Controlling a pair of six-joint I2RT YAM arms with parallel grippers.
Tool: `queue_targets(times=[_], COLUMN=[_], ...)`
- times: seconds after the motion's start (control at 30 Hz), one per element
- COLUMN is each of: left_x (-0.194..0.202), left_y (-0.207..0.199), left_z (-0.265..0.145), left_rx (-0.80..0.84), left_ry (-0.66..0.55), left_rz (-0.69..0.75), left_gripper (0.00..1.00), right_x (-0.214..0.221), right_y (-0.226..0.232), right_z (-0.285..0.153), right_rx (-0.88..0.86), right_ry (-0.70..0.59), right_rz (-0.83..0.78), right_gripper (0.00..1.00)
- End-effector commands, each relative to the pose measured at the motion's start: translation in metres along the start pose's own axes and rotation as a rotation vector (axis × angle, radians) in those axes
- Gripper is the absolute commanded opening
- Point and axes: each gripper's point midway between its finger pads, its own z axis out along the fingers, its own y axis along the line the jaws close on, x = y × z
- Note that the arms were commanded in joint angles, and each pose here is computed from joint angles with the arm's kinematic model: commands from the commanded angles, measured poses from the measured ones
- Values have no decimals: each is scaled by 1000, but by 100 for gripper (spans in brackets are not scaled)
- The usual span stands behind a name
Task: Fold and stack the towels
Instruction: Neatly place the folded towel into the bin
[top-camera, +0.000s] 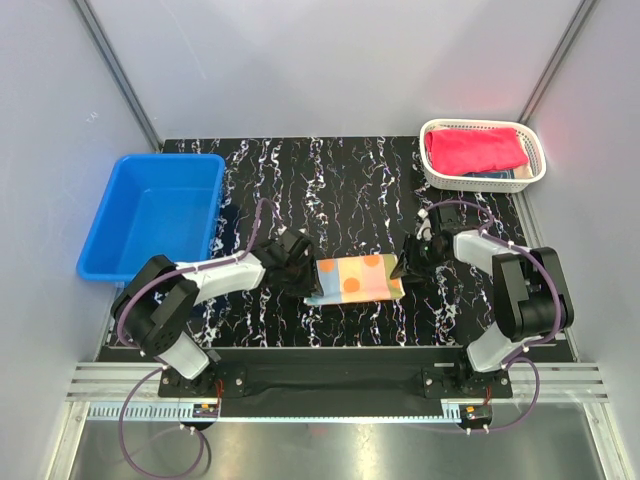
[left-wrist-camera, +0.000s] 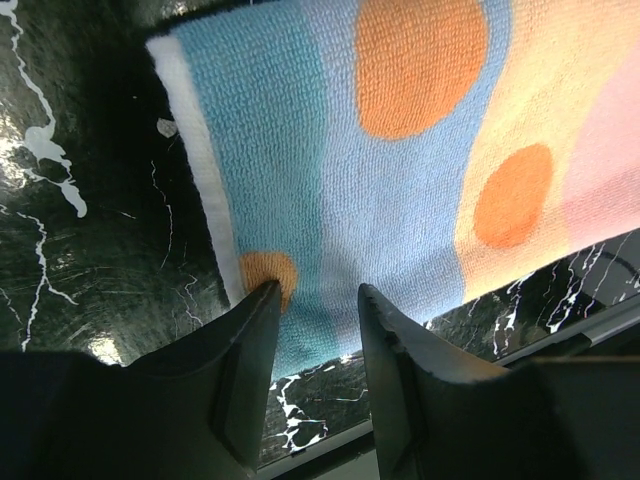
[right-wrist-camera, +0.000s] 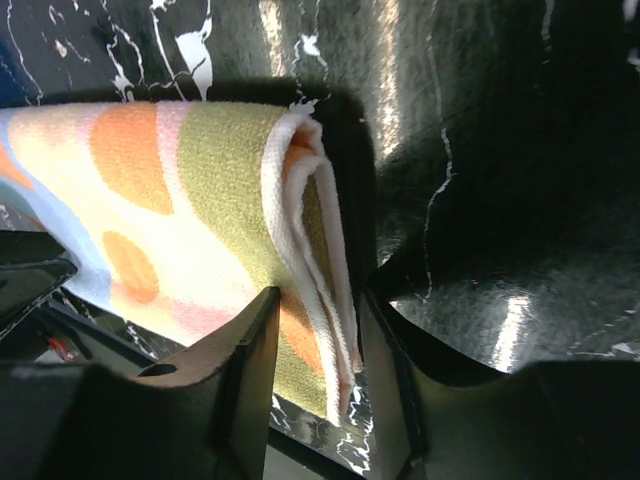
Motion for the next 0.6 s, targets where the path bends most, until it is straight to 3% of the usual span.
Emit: queue_targets(times=[0.0, 0.27, 0.43, 0.57], left_x=[2, 6, -21, -58], left_y=[0, 8, -6, -14], left_z=[1, -4, -26, -66], left_rx=[13, -8, 11, -49], left_ry=[6, -4, -88, -171], left_rz=[-20, -38, -41, 4], left_gripper=[43, 43, 45, 49], right_x=[10, 21, 17, 12], right_y=[2, 6, 12, 16], right_z=[8, 15, 14, 7], right_rx=[-22, -50, -66, -57], right_ry=[38, 67, 69, 80], right_rz=[-13, -18, -37, -67], right_gripper=[44, 31, 0, 0])
